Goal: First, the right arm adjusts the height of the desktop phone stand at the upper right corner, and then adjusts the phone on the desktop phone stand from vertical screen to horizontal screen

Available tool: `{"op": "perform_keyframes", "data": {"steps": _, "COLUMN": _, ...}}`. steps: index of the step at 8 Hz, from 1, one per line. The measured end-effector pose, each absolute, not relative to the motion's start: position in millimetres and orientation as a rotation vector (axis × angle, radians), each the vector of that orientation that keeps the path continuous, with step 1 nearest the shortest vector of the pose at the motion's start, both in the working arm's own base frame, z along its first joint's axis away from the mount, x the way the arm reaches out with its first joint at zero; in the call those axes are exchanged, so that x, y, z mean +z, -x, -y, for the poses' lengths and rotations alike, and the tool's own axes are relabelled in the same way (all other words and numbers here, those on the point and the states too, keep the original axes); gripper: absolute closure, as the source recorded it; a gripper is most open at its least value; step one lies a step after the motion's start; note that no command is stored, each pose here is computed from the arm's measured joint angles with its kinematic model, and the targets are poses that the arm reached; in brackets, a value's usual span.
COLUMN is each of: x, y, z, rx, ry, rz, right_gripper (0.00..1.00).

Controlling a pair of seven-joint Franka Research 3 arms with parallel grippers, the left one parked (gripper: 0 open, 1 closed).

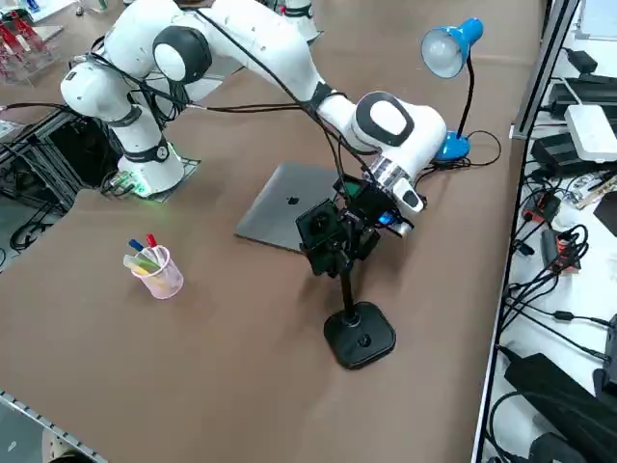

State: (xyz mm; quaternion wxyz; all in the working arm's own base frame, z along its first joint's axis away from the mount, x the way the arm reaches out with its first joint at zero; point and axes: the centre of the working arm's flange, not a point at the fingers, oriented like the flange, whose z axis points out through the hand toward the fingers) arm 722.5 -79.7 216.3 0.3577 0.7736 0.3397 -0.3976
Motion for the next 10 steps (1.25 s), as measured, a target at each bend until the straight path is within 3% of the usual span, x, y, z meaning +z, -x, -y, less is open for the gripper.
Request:
{"op": "perform_keyframes", "data": {"steps": 2, "x": 217.1, "y": -722.9, "z": 79.6, "rx": -1.024, "ry": -1.997, "rz": -0.876, "right_gripper": 0.30}}
{"op": "perform_keyframes", "data": {"steps": 3, "x": 217.4, "y": -723.1, "z": 79.4, "rx": -1.023, "ry": -1.996, "rz": -0.876, "right_gripper": 0.44}}
{"op": "perform_keyframes", "data": {"steps": 6, "x": 219.9, "y": -725.1, "z": 77.4, "rx": -1.011, "ry": -1.994, "rz": -0.880, "right_gripper": 0.67}}
{"op": "perform_keyframes", "data": {"steps": 10, "x": 223.6, "y": -730.1, "z": 74.8, "rx": -0.975, "ry": -1.995, "rz": -0.892, "right_gripper": 0.72}}
